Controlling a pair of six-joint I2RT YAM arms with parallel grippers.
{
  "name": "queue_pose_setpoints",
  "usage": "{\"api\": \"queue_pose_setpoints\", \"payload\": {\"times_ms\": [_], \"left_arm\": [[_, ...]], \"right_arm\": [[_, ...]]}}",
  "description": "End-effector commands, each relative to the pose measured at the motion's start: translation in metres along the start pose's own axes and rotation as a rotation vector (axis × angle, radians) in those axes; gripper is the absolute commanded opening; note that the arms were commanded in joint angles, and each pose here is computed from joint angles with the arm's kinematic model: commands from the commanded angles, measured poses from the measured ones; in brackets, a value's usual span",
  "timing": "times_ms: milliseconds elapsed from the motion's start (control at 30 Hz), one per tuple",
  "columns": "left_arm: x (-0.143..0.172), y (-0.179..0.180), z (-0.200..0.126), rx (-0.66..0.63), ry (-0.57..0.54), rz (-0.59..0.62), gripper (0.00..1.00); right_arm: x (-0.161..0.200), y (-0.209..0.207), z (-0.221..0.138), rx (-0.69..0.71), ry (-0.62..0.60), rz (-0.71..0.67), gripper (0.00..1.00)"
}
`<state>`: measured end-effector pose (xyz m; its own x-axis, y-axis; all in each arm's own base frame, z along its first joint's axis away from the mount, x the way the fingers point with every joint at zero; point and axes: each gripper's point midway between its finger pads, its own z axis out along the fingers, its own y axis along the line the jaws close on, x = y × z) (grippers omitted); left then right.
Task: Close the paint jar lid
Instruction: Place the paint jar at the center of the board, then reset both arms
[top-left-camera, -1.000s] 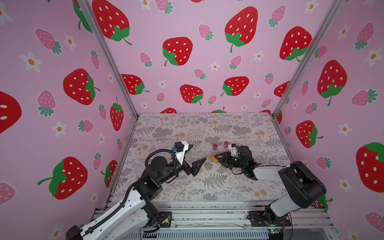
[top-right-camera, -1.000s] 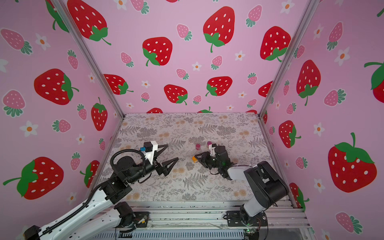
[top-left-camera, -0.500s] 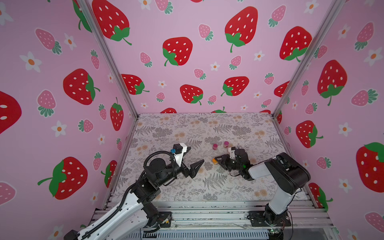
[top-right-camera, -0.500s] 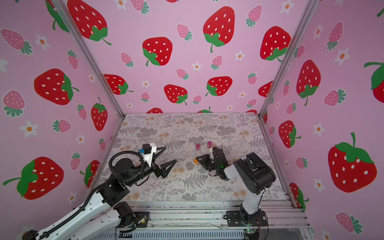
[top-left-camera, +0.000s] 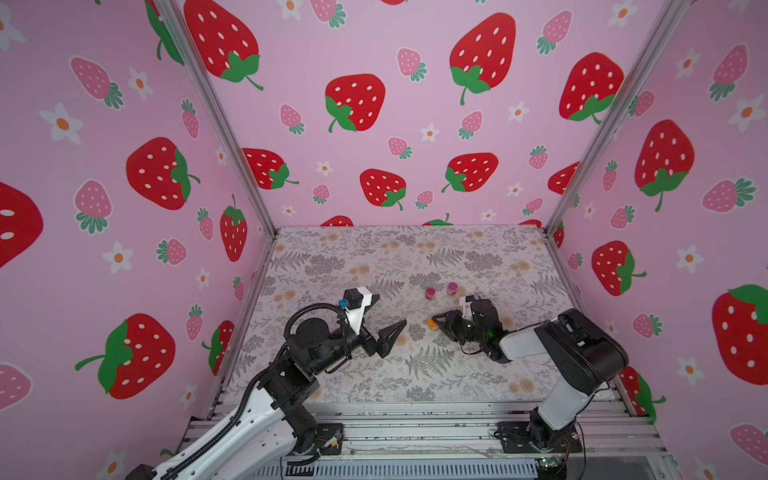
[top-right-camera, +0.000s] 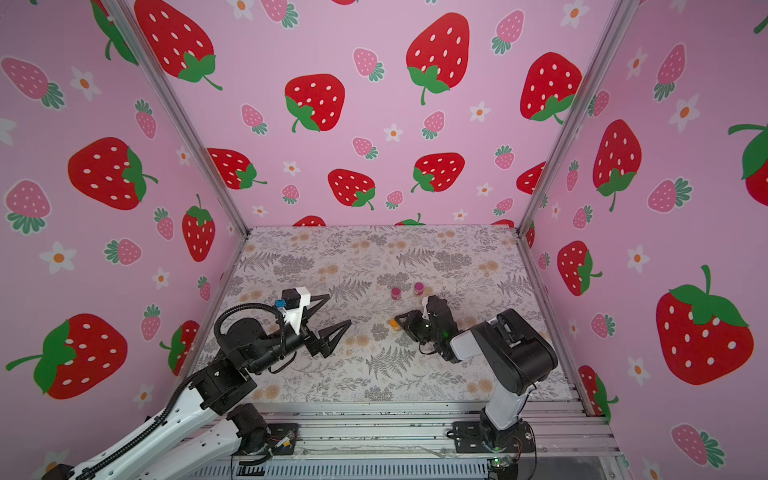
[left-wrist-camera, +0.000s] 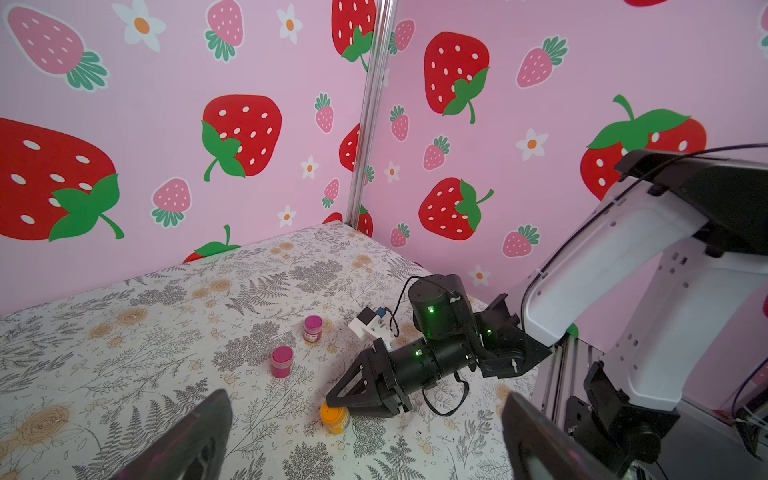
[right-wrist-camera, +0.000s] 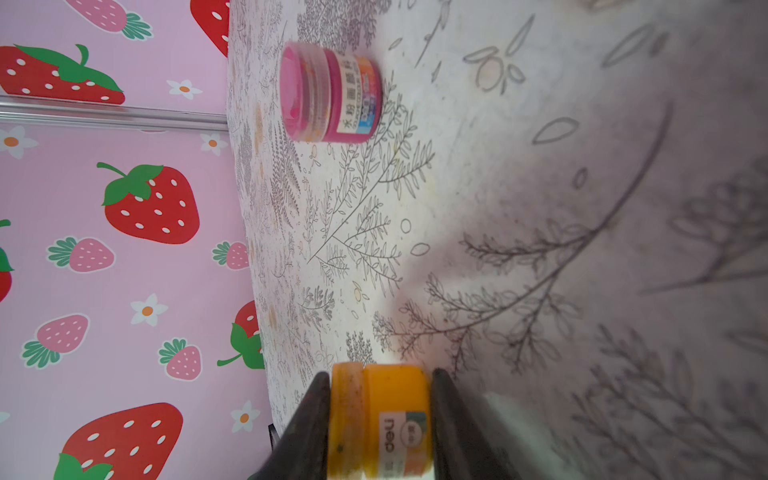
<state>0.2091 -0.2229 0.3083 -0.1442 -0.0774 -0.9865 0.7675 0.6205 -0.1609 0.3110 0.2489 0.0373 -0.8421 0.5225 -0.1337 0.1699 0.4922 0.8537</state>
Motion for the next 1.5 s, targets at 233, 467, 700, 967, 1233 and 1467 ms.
{"api": "queue_pose_setpoints", "payload": {"times_ms": [233,467,700,967,1233,1467], "left_arm": [[-0.007,0.002,-0.003,-0.018,-0.014,0.011,0.99],[-0.009,0.003,-0.003,-0.024,-0.018,0.011,0.99],[-0.01,0.004,-0.003,-0.029,-0.016,0.012,0.99],[-0.001,0.046,-0.004,-0.205,-0.045,-0.043,0.99],[0.041,0.201,-0.056,-0.85,0.041,-0.1,0.99],[0.086,0.247,-0.118,-1.124,-0.001,0.055,0.99]], "right_arm": [[0.01,-0.04,-0.018,0.125,-0.017,0.044,0.41],[0.013,-0.045,-0.029,0.15,-0.03,0.048,0.51],[0.017,-0.042,-0.043,0.131,-0.038,0.058,0.65],[-0.012,-0.004,-0.109,0.183,-0.192,-0.196,0.89],[-0.119,0.016,-0.235,0.673,-0.734,-0.687,0.99],[-0.194,-0.064,-0.248,0.786,-0.852,-0.533,0.99]]}}
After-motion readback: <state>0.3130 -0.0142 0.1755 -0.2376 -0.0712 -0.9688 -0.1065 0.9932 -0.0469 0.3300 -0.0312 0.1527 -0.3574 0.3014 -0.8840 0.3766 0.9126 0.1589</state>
